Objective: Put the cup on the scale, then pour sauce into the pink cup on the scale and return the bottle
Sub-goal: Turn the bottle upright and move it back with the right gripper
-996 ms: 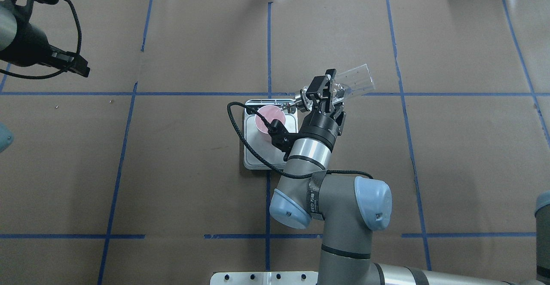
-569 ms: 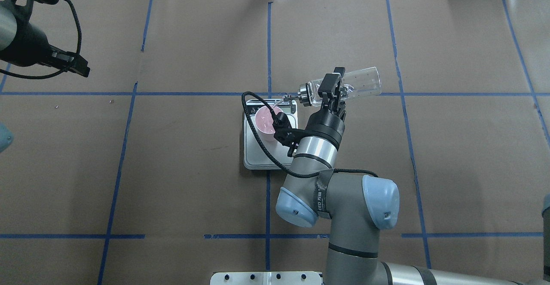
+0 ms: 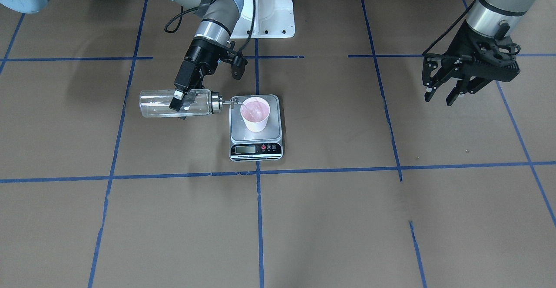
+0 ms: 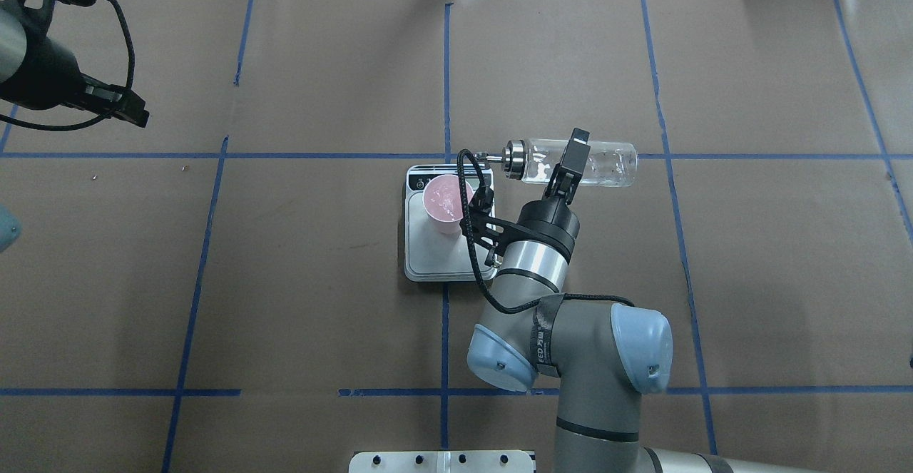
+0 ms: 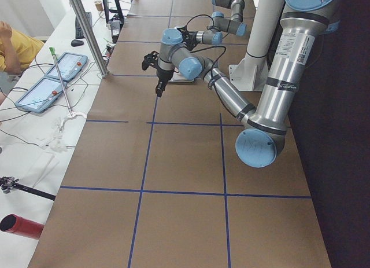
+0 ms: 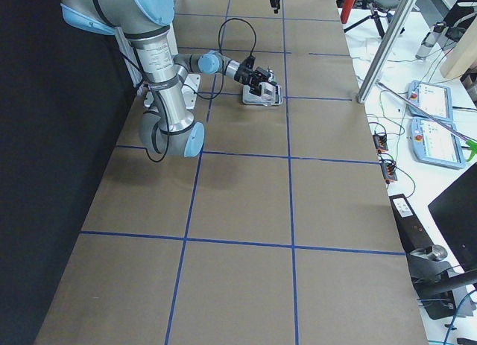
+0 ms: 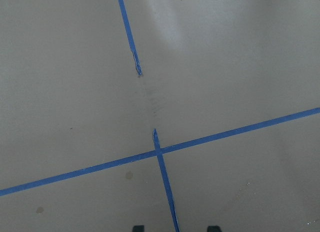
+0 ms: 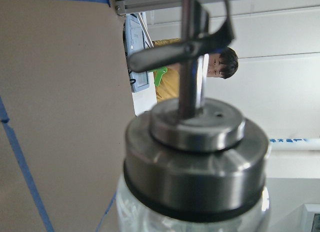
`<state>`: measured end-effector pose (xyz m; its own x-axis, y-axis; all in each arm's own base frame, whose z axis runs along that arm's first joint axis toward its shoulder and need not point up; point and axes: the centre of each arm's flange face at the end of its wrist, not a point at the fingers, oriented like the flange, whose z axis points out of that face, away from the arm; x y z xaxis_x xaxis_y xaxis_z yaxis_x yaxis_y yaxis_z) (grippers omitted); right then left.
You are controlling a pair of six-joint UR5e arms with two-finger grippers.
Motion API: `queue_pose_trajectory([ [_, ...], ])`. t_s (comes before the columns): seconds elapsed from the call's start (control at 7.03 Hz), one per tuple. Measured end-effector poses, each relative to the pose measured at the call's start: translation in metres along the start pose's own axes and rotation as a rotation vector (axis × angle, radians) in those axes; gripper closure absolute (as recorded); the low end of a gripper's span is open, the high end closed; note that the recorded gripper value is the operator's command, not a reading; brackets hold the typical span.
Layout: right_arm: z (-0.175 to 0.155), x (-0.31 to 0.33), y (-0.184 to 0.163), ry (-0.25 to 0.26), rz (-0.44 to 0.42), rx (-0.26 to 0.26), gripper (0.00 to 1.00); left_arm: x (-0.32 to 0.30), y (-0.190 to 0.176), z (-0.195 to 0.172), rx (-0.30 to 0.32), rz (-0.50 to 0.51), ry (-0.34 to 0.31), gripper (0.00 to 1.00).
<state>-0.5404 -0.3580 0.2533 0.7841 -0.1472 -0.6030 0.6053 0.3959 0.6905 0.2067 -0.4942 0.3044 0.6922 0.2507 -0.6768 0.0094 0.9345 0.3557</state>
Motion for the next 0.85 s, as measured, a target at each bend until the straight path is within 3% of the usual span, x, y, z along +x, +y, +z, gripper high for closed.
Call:
queue_pose_trajectory([
  [0.14,-0.003,0.001,0.001,-0.021,0.108,-0.004,1.00,0.000,0.000,-0.001,0.001,0.001,0.001,0.47],
  [0.57,-0.001,0.013,0.031,-0.221,0.666,-0.025,1.00,0.003,0.002,-0.005,-0.010,-0.003,-0.006,0.47],
  [0.85,0.017,0.013,0.062,-0.286,0.983,-0.005,1.00,0.004,0.003,-0.005,-0.014,-0.005,-0.008,0.47],
])
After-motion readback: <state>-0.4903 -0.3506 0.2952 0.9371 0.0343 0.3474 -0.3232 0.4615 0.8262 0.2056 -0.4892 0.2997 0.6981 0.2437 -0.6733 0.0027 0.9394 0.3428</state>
